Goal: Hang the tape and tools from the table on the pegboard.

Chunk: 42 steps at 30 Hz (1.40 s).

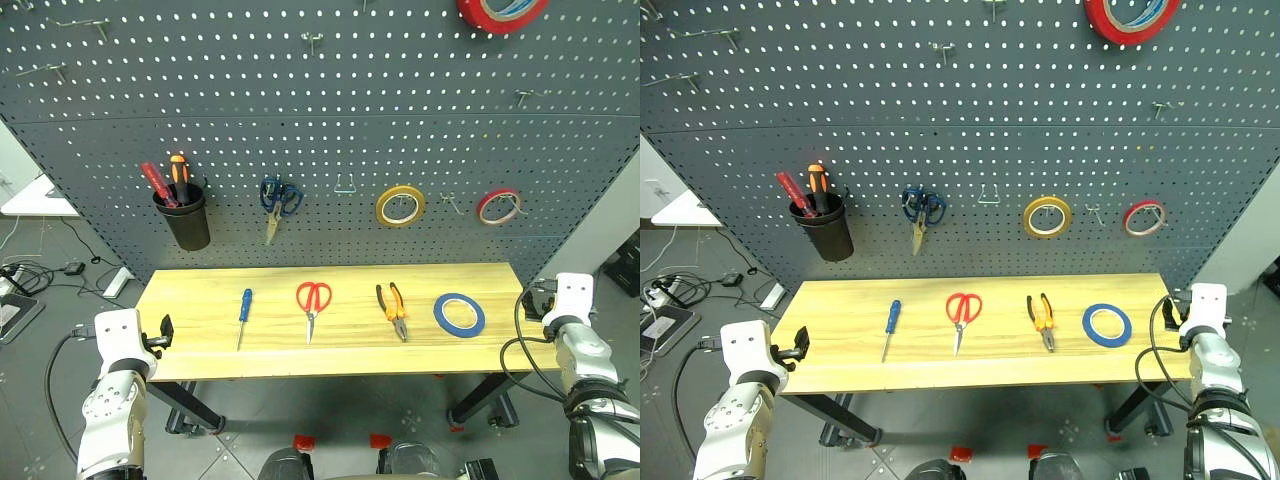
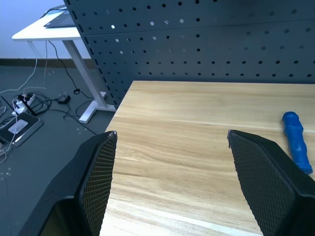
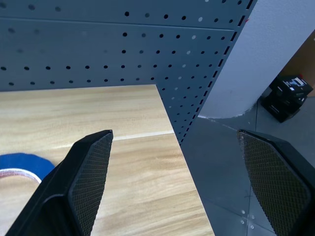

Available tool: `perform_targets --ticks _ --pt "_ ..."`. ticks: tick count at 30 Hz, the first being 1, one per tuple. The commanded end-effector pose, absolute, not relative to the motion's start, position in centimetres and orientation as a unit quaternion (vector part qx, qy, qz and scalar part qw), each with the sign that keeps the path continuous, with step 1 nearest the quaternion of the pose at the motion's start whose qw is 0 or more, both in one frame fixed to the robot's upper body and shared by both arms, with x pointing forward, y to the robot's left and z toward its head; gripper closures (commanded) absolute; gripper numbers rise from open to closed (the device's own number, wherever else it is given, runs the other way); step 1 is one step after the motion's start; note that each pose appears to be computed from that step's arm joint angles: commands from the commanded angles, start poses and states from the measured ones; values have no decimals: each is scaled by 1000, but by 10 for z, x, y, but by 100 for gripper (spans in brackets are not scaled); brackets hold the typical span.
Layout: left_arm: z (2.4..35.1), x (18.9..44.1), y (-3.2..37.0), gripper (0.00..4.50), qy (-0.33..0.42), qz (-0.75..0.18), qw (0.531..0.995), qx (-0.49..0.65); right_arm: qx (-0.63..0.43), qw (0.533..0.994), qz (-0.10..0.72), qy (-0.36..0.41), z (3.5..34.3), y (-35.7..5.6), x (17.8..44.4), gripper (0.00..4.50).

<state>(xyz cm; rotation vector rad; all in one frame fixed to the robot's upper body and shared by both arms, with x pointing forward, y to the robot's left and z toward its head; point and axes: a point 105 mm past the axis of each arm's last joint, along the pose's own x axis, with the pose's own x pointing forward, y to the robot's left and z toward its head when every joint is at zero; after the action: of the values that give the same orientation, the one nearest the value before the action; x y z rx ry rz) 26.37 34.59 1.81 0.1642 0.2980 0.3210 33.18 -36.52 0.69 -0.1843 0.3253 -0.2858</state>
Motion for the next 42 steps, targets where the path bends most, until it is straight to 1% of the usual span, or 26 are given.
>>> perform_targets --ticks 1,8,11,13,16,18,22,24,27,28,30,31,33,35,37,40,42 --pt "28 269 343 71 132 139 975 114 -119 974 -126 144 17 -365 336 21" --pt "20 263 343 71 152 146 971 116 -141 976 -72 147 13 -349 336 21" --pt "28 262 341 71 127 152 976 94 -152 976 -35 151 10 -341 334 21" --pt "33 263 330 71 110 128 983 76 -157 976 -5 154 8 -333 331 21" --pt "33 268 308 71 115 68 986 95 -177 972 30 154 6 -321 327 21" --pt "37 273 298 71 113 44 987 107 -178 970 52 156 4 -310 325 21" --pt "54 291 274 71 94 -10 991 90 -173 962 127 167 3 -277 318 21" --pt "67 303 252 71 73 -56 990 105 -174 955 166 172 7 -258 315 21" --pt "80 315 230 71 55 -105 987 107 -172 950 187 181 15 -243 315 21" --pt "87 319 221 71 44 -124 985 112 -186 944 190 194 16 -240 315 21" --pt "97 331 197 71 23 -170 975 141 -174 942 204 201 25 -227 318 21" --pt "100 334 189 71 16 -187 971 149 -178 939 207 211 26 -225 318 21" --pt "107 337 159 71 -3 -255 953 161 -189 934 211 215 31 -221 323 21" --pt "114 335 130 71 -26 -323 929 178 -194 931 211 224 34 -220 330 21" --pt "116 332 119 71 -34 -352 917 184 -198 929 212 229 35 -218 332 21" --pt "111 313 82 71 -19 -468 867 170 -204 918 218 261 32 -221 344 21" --pt "105 307 74 71 0 -495 853 164 -202 911 217 287 27 -223 348 21"
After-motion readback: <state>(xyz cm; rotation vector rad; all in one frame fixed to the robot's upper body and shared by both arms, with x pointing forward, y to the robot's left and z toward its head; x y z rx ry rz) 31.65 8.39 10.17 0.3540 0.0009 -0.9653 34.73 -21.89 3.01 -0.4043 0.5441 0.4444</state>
